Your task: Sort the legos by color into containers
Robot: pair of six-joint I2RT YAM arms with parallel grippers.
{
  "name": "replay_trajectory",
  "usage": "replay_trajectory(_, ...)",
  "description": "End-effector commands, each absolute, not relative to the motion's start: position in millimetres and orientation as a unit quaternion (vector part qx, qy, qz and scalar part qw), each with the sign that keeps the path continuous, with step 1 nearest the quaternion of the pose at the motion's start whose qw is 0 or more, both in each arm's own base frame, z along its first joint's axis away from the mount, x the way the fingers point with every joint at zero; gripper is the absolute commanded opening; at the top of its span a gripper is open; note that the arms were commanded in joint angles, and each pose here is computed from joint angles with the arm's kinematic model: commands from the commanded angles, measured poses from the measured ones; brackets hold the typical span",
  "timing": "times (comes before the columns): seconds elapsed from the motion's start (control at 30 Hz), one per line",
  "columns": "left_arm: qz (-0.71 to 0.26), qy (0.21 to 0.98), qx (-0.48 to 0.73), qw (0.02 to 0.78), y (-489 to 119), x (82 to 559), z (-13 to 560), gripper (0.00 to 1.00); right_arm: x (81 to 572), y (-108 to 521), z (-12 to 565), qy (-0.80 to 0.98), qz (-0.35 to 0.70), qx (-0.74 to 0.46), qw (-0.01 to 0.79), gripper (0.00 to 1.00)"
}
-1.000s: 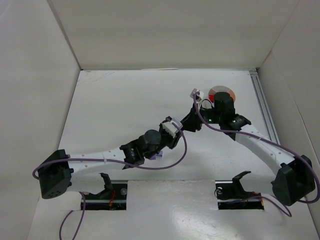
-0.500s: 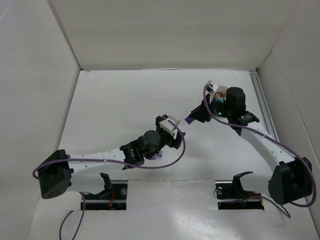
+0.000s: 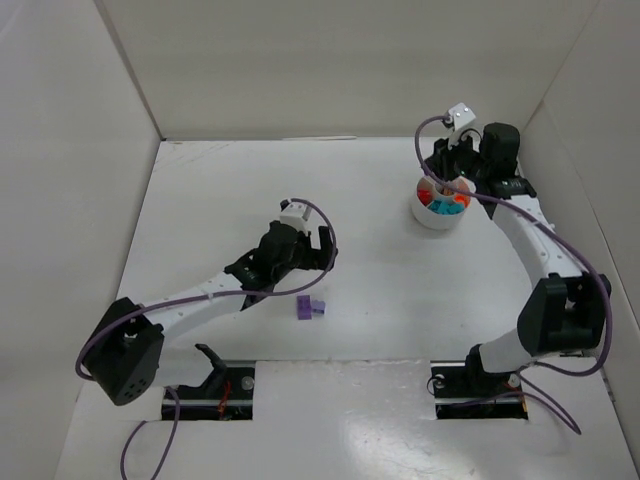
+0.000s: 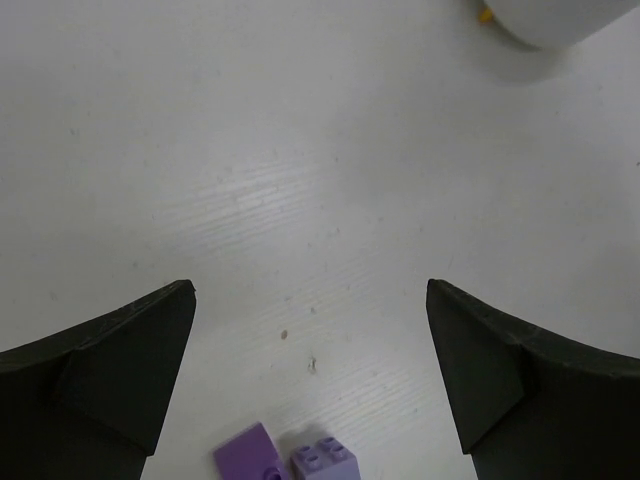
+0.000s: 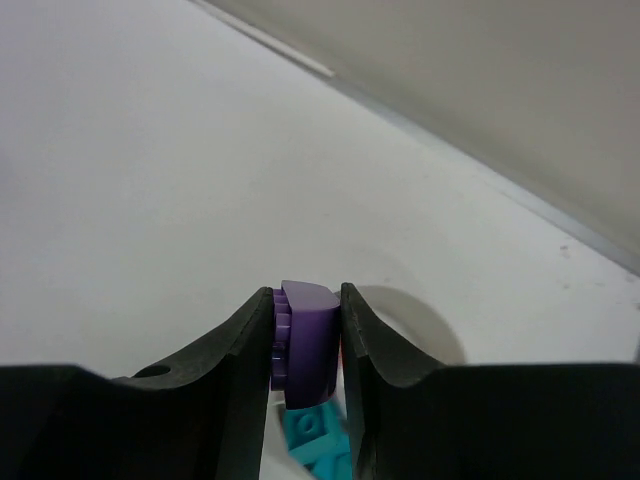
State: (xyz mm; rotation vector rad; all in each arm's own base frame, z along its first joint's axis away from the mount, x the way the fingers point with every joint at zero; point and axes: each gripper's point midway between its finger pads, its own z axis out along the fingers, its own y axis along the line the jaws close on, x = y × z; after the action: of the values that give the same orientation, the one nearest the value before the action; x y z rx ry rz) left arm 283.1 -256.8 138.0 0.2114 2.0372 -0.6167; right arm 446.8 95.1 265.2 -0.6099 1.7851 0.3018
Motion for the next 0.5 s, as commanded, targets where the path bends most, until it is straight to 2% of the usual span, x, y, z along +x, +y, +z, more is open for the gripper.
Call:
replay_trajectory(0.0,-0.279,0.856,0.077,0.428,-264,271,129,1.00,485,57,272,0.768,0.020,-0.259,0.586,0.00)
replay_trajectory(0.2,-0.247,0.882,0.079,0.394,-261,270,107,1.00,521,41,240,0.797,-0.033,-0.259,0.544,0.00)
replay_trajectory(0.47,-0.236,0.890,0.081,0.381,-256,265,100,1.00,532,34,209,0.811,-0.050,-0.264,0.520,0.00)
